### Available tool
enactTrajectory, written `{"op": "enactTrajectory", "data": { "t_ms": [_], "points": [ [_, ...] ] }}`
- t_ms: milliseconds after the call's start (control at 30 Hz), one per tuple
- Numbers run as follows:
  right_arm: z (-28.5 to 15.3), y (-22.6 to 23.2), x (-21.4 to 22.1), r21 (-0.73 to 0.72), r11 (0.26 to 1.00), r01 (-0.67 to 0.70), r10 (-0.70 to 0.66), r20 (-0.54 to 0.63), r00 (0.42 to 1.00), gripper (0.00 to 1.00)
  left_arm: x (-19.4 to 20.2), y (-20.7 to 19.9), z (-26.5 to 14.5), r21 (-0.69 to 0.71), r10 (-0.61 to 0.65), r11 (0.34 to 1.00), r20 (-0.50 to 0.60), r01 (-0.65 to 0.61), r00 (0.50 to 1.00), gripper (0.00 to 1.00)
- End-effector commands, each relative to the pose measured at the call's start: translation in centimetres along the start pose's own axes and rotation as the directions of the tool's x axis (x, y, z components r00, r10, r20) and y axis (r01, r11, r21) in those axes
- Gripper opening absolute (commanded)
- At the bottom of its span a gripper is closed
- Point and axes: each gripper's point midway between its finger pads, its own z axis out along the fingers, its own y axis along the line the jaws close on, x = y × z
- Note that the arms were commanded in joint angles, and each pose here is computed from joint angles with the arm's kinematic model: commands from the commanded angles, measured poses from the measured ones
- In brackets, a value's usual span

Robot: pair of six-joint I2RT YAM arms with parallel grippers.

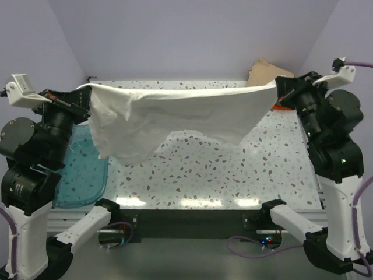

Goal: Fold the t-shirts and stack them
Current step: Flatten the tshirt out

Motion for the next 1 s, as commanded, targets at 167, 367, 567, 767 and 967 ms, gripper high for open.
{"op": "enactTrajectory", "data": {
  "t_ms": [167,367,567,767,967],
  "points": [
    [-0.7,-0.7,-2.1,0.075,0.996,0.048,-0.050,0.019,0.999,0.00,-2.9,-1.6,1.1,0.025,0.058,0.998,0.077,-0.060,0.995,0.00],
    [6.2,0.6,-1.5,0.040,0.998,0.048,-0.049,0.030,0.998,0.00,2.6,-2.6,11.5,0.041,0.131,0.991,-0.016,-0.131,0.991,0.00],
    [17.1,1.7,0.3,-0.005,0.999,0.041,-0.041,0.021,0.999,0.00,3.6,-1.2,23.9,0.149,0.097,0.985,-0.038,-0.090,0.995,0.00],
    [24.6,2.9,-2.9,-0.030,0.998,0.052,-0.048,0.119,0.992,0.00,-1.5,-3.6,31.7,0.317,0.069,0.945,0.066,-0.086,0.995,0.00],
    [25.0,0.7,-5.8,-0.018,1.000,0.022,-0.018,0.205,0.979,0.00,-5.9,-2.4,30.1,0.388,0.027,0.917,0.169,-0.092,0.985,0.00]
  ]
}}
